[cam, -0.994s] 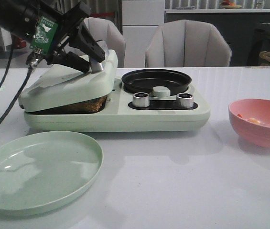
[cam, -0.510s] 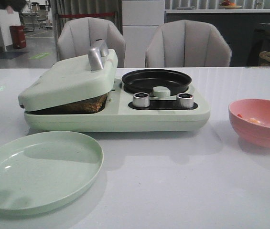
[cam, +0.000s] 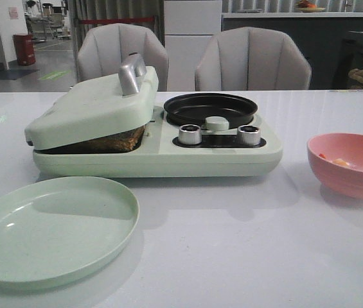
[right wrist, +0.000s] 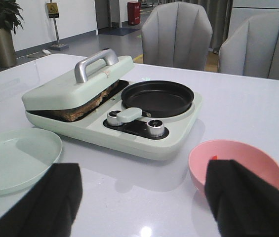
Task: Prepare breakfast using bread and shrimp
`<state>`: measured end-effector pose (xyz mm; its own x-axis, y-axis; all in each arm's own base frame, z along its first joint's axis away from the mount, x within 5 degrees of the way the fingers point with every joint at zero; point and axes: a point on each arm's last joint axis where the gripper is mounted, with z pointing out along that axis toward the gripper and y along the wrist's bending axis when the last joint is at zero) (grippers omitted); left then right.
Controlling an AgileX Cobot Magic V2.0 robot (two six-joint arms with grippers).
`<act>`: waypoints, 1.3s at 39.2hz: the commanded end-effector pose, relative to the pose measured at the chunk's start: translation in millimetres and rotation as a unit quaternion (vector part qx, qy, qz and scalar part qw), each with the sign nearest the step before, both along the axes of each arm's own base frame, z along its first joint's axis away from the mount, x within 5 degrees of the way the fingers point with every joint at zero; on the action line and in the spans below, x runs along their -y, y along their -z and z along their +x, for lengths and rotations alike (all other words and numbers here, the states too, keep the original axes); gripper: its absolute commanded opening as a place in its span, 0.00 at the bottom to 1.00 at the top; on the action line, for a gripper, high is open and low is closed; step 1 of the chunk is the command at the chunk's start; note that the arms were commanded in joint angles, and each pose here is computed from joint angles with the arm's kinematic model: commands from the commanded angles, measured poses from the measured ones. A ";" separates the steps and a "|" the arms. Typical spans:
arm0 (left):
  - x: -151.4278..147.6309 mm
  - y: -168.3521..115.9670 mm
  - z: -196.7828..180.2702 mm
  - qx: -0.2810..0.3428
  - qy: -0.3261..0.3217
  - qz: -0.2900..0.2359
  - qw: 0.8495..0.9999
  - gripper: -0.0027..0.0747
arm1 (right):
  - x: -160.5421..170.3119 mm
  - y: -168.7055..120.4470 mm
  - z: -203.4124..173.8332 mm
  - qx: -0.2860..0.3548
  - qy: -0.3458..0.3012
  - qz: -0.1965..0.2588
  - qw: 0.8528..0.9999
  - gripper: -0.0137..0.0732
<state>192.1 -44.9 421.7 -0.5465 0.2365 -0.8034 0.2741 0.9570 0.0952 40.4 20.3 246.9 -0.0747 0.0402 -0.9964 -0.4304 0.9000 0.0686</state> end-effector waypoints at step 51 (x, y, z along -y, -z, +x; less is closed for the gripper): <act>-32.8 124.3 -153.1 0.251 0.006 -0.130 0.959 0.18 | 1.1 -18.2 -0.7 0.057 0.005 0.026 0.998 0.86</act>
<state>38.8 -10.8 282.3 -0.1570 0.0548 -0.9861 0.2549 0.9669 0.0131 40.5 20.3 248.0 -0.0637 0.0455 -0.9969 -0.4306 0.8999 0.0686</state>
